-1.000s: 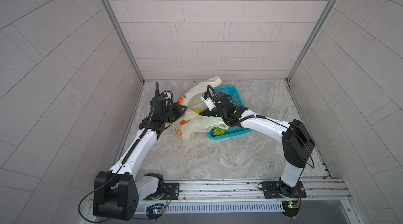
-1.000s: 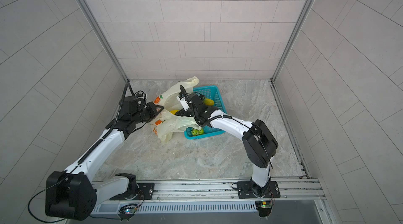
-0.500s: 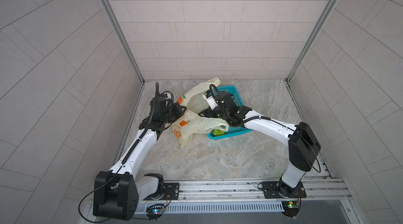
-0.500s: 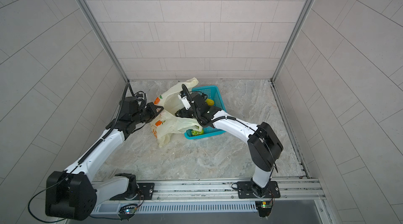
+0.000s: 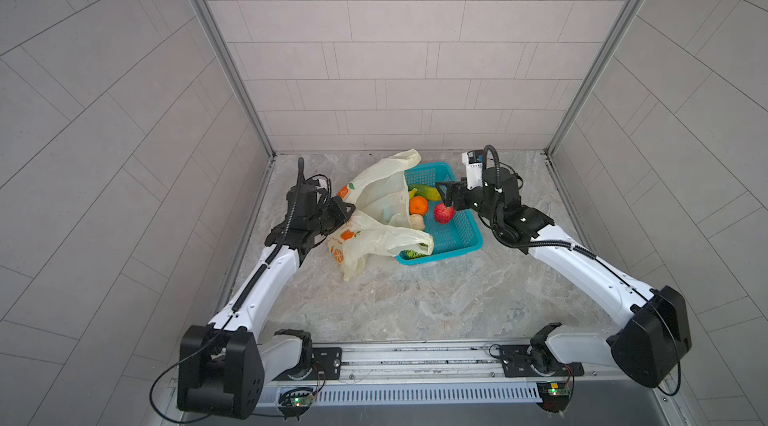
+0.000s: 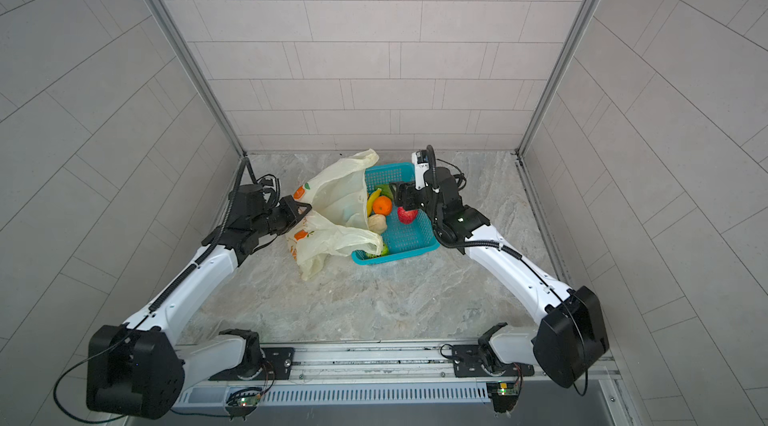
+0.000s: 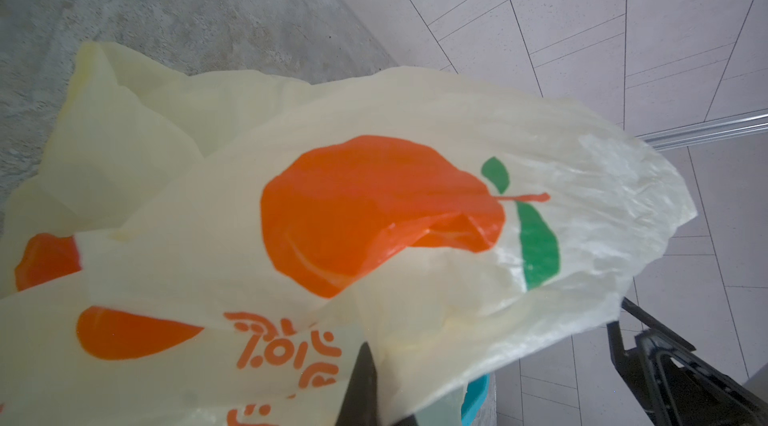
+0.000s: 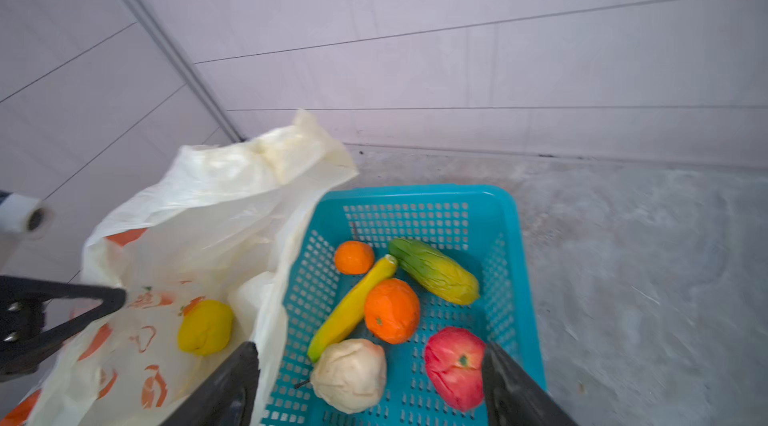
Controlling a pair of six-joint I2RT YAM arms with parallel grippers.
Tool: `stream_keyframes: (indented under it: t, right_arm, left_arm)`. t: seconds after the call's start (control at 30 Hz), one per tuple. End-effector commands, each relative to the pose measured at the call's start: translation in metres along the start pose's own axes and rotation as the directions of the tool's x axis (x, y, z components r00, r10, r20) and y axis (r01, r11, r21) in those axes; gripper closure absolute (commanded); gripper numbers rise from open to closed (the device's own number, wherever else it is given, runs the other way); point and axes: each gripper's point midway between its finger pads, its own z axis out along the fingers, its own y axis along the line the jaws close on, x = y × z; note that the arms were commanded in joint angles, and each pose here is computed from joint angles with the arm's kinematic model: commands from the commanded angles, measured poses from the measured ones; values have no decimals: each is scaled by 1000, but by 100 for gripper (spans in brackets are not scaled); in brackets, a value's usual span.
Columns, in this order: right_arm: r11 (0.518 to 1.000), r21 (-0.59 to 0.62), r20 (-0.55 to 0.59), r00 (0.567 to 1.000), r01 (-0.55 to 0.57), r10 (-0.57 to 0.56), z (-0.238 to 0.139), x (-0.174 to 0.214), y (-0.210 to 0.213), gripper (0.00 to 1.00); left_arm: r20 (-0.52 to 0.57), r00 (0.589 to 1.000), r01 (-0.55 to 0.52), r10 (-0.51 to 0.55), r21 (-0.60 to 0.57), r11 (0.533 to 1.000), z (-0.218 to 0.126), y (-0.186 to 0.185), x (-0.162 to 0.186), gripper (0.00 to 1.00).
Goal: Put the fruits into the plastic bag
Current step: 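Return the right gripper to the basket and grasp the green custard apple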
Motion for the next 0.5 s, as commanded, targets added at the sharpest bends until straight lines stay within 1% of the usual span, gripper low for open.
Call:
stream_keyframes:
  t: [0.0,0.1,0.17,0.23,0.33,0.43,0.47]
  right_arm:
    - [998,50,-95,994,-48,52,4,31,-13,20]
    - [1000,17,-276,961,-18,22,18,76,-7,22]
    - [1000,-21,-387,922,11,-18,25,105,4,23]
    - [997,-58,-471,880,43,-65,30,130,16,23]
    - [986,-141,-562,813,85,-150,34,160,42,24]
    - [970,-186,-613,753,156,-238,37,169,55,23]
    - [970,-183,-636,733,162,-242,38,172,55,23]
  left_arm:
    - [11,999,-35,35,0,999,-3,-2,0,100]
    - [14,999,-38,38,10,999,-3,-4,-2,100]
    - [13,999,-39,39,12,999,-2,-5,-2,100]
    - [13,999,-39,38,10,999,-3,-4,-2,100]
    - [11,999,-37,37,5,999,-2,-3,-1,100]
    - [9,999,-38,38,-2,999,-2,-2,-1,100]
    - [8,999,-38,38,-3,999,-2,-1,0,100]
